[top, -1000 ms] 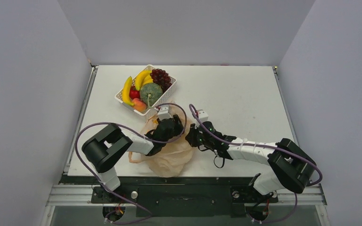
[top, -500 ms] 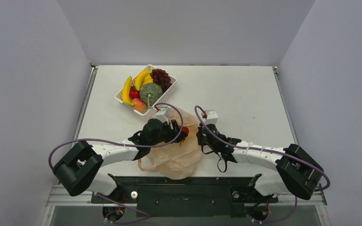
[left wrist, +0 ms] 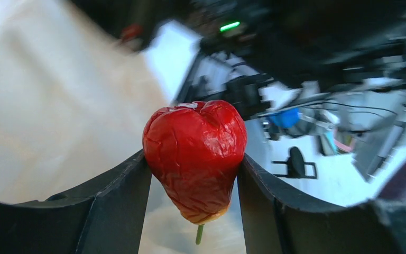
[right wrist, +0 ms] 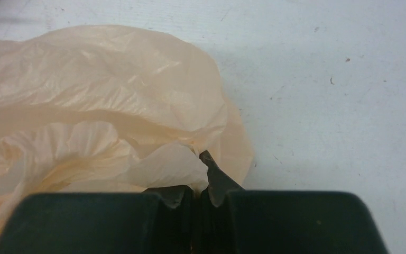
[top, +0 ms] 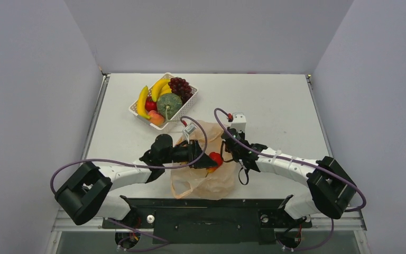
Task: Take the fake fruits out of the plastic bag
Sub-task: Take out the fake fruit from the plastic bag, then place the fake fruit in the bin.
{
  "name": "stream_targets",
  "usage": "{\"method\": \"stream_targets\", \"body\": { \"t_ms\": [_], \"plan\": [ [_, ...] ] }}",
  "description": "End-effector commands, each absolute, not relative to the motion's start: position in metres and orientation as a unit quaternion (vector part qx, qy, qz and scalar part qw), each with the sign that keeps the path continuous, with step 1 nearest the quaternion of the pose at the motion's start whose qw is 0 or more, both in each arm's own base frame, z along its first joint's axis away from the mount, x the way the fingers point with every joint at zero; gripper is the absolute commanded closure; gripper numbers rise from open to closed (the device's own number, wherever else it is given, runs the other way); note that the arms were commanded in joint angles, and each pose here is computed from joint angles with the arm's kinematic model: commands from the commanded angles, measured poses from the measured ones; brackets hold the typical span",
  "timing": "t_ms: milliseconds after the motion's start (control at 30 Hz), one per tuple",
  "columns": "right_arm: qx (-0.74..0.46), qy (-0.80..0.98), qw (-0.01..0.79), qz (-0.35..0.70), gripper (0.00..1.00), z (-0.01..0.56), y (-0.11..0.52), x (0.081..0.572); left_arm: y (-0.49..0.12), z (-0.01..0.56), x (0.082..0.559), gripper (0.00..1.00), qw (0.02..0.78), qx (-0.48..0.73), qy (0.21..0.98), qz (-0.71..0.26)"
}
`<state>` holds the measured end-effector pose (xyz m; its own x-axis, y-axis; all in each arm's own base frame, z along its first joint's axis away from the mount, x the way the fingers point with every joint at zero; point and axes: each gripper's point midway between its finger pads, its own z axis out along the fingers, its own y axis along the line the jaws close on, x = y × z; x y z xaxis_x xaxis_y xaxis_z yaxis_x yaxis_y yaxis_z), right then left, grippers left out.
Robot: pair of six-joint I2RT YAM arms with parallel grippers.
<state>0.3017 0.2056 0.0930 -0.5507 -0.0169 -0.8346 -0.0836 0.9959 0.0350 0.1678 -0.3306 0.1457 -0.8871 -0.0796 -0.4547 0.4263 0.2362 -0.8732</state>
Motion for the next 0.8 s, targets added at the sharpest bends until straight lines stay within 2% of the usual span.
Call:
{"method": "stream_targets", "body": {
  "t_ms": [0, 200, 333, 400, 500, 600, 767],
  "plan": [
    [-0.022, 0.878, 0.477, 0.022, 1.0, 0.095, 0.195, 0.305, -0.337, 0.264, 0.16, 0.76, 0.26, 0.198, 0.628, -0.707],
    [-0.009, 0.873, 0.485, 0.055, 1.0, 0.102, 0.195, 0.3, -0.318, 0.276, 0.213, 0.79, 0.36, 0.16, 0.667, -0.632],
    [0.015, 0.876, 0.481, 0.022, 1.0, 0.1, 0.176, 0.299, -0.297, 0.314, 0.234, 0.78, 0.428, 0.157, 0.643, -0.615],
    [0.027, 0.877, 0.48, 0.014, 1.0, 0.1, 0.164, 0.298, -0.274, 0.322, 0.261, 0.77, 0.469, 0.119, 0.663, -0.571],
    [0.041, 0.877, 0.479, 0.014, 1.0, 0.099, 0.149, 0.296, -0.208, 0.297, 0.32, 0.74, 0.512, -0.016, 0.74, -0.437],
    [0.052, 0.872, 0.486, 0.017, 1.0, 0.106, 0.136, 0.295, -0.142, 0.27, 0.362, 0.73, 0.535, -0.127, 0.764, -0.338],
    [0.056, 0.865, 0.498, 0.023, 1.0, 0.117, 0.123, 0.291, -0.067, 0.223, 0.415, 0.73, 0.537, -0.25, 0.75, -0.295]
  ]
}}
